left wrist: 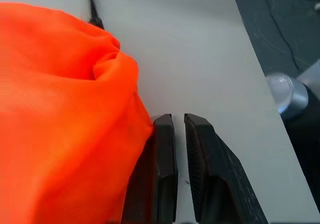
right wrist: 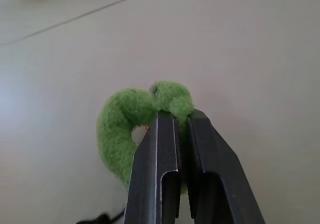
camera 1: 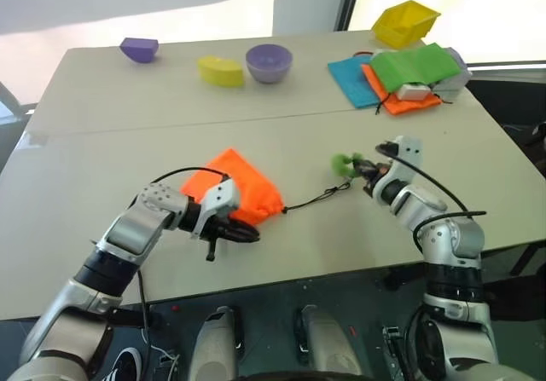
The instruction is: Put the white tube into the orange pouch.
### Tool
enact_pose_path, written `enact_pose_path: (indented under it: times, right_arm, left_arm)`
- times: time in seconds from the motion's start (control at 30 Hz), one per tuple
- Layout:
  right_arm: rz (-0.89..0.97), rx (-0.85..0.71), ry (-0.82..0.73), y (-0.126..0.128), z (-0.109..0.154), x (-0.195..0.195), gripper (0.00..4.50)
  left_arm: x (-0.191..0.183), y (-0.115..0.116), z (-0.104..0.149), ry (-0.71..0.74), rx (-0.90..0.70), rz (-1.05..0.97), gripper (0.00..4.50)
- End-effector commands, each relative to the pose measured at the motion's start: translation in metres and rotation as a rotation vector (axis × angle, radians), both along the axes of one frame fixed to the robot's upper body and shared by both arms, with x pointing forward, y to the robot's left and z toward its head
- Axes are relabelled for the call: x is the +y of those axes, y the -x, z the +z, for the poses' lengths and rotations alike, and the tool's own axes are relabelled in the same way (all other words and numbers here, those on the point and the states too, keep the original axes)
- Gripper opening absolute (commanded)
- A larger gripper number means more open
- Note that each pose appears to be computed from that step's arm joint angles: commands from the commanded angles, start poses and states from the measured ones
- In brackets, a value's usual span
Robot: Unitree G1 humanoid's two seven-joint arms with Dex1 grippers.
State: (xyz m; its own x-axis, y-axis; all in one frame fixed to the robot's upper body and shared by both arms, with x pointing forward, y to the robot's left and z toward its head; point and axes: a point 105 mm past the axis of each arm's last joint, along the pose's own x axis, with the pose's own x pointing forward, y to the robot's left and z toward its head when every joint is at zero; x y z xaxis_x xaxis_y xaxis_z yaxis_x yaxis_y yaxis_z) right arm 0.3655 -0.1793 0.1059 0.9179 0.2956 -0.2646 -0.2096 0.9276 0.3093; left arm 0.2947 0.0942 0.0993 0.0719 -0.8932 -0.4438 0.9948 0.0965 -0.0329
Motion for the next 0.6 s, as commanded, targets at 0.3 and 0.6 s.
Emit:
enact_pose_path:
  times: [0.3, 0.6]
  right_arm:
    - [0.048, -0.119, 0.154, 0.000, 0.035, -0.020, 4.14]
    - [0.411, -0.318, 0.222, 0.041, 0.075, 0.001, 4.14]
  left_arm:
    - [0.016, -0.020, 0.074, 0.339, -0.129, 0.167, 4.50]
    - [0.067, -0.028, 0.077, 0.297, -0.274, 0.446, 4.50]
